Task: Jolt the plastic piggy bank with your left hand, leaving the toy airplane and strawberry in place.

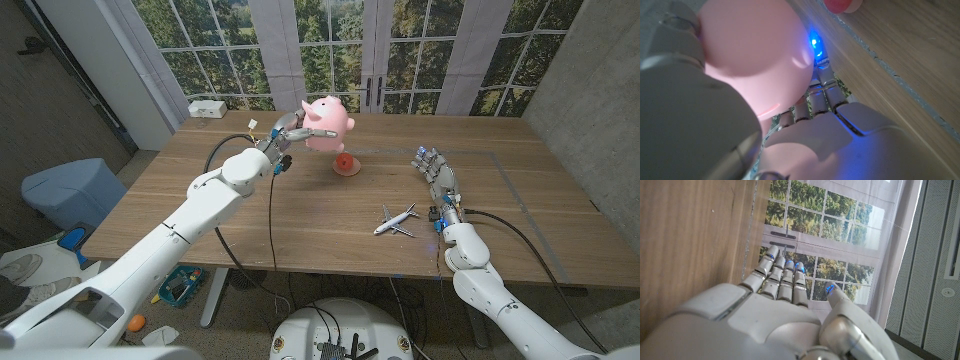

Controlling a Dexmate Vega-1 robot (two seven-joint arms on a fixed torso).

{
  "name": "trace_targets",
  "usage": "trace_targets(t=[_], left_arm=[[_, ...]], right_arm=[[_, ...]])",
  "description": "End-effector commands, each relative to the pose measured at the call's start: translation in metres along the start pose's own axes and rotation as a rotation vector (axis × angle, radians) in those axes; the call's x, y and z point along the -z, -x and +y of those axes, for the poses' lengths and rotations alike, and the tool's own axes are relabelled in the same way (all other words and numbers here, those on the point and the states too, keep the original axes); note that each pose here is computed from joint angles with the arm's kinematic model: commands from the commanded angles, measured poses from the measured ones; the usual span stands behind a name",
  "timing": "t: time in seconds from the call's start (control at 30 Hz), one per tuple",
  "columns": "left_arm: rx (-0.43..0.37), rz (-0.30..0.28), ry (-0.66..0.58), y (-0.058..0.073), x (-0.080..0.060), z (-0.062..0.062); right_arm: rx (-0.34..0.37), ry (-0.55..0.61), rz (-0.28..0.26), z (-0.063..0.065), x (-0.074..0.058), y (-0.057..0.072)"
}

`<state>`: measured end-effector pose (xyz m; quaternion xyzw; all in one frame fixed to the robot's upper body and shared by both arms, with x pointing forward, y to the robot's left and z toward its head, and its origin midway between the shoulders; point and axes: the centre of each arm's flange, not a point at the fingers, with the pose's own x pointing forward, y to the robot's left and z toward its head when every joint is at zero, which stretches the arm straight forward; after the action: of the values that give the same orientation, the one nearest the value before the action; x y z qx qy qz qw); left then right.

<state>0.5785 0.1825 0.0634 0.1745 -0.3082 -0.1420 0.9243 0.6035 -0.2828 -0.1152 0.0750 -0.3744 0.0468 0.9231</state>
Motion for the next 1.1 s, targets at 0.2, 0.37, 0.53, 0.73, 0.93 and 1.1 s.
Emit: trace_targets(t=[0.2, 0.37, 0.53, 0.73, 0.93, 1.1], left_arm=[[0.082, -0.087, 0.174, -0.003, 0.003, 0.016], [0.05, -0.051, 0.125, -0.001, 0.004, 0.016], [0.004, 0.01, -0.013, 0.001, 0.0, 0.015], [-0.08, 0.066, -0.197, 0.004, -0.008, 0.009], [-0.181, 0.108, -0.389, 0.006, -0.014, 0.001], [-0.271, 0.153, -0.519, 0.007, -0.017, -0.006]], right_arm=[[-0.004, -0.002, 0.003, 0.002, 0.001, -0.004], [-0.007, -0.002, 0.009, 0.002, 0.002, -0.005], [-0.009, 0.001, 0.008, 0.002, 0.001, -0.005], [-0.01, 0.0, 0.009, 0.002, 0.001, -0.006], [-0.009, -0.002, 0.008, 0.002, 0.001, -0.006], [-0.008, -0.003, 0.008, 0.002, 0.002, -0.005]])
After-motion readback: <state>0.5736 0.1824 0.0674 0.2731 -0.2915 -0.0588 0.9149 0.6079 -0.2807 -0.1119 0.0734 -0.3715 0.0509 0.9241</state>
